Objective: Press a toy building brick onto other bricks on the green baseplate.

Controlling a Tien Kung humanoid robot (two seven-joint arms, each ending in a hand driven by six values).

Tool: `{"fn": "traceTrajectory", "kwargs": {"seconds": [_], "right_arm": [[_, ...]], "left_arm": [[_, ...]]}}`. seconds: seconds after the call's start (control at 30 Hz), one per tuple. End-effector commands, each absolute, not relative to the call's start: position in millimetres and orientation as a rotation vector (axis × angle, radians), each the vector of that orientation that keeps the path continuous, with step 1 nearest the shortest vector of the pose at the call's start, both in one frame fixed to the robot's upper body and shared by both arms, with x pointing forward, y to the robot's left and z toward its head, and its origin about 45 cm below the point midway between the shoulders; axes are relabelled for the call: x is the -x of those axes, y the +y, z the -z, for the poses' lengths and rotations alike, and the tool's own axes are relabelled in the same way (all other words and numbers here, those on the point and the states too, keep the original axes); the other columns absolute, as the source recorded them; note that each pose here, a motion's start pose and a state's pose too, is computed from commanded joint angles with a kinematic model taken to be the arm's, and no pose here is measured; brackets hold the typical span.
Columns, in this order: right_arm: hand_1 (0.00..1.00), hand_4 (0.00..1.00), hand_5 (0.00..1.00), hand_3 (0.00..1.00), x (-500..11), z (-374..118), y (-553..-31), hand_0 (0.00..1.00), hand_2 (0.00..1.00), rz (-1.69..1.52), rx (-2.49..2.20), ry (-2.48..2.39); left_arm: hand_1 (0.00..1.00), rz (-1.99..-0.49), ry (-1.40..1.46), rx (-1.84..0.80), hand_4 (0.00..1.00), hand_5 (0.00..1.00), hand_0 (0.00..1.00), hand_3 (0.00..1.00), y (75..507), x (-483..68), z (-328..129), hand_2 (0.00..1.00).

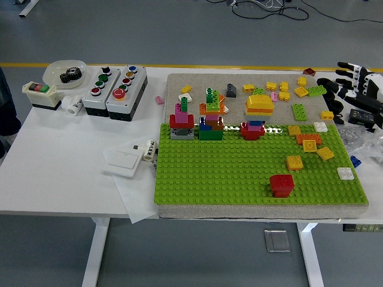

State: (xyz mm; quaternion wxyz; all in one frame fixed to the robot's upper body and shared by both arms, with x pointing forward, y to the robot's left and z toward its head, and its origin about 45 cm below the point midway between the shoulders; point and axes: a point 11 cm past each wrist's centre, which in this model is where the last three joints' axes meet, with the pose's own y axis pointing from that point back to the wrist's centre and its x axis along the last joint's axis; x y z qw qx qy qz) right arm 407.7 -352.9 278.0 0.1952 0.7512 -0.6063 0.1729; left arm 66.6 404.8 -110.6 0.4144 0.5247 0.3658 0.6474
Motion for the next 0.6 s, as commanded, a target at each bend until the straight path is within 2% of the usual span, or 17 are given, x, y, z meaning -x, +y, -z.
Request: {"fn": "traceTrajectory", "kwargs": {"seconds": [0.1, 0.13, 0.3, 0.33, 0.6], "right_arm": [[0.760, 0.850, 0.117, 0.866, -406.7, -275.7, -347.0, 0.764, 0.810, -0.577, -2.074, -1.607], [0.727, 0.840, 0.062, 0.828, -406.5, -275.5, -346.1, 0.705, 0.782, -0.608, -2.059, -1.585], [0.727, 0.840, 0.062, 0.828, -404.5, -270.3, -332.1, 0.705, 0.782, -0.805, -1.973, -1.366], [0.703, 0.834, 0.034, 0.804, -404.3, -269.9, -331.4, 0.678, 0.757, -0.839, -1.951, -1.338], [0.679, 0.834, 0.056, 0.782, -403.6, -256.7, -307.6, 0.655, 0.740, -1.065, -1.775, -1.003]], "left_arm": [[0.885, -1.627, 0.919, -1.319, 0.794, 0.763, 0.810, 0.758, 404.8, -66.9, 110.5, 0.899], [0.886, -1.627, 0.919, -1.319, 0.793, 0.760, 0.808, 0.757, 404.9, -67.0, 110.5, 0.898], [0.886, -1.627, 0.919, -1.319, 0.793, 0.760, 0.808, 0.757, 404.9, -67.1, 110.5, 0.898], [0.886, -1.627, 0.919, -1.319, 0.793, 0.760, 0.808, 0.757, 404.9, -67.1, 110.5, 0.898], [0.886, -1.627, 0.918, -1.319, 0.794, 0.760, 0.807, 0.756, 405.0, -67.2, 110.4, 0.898]]}}
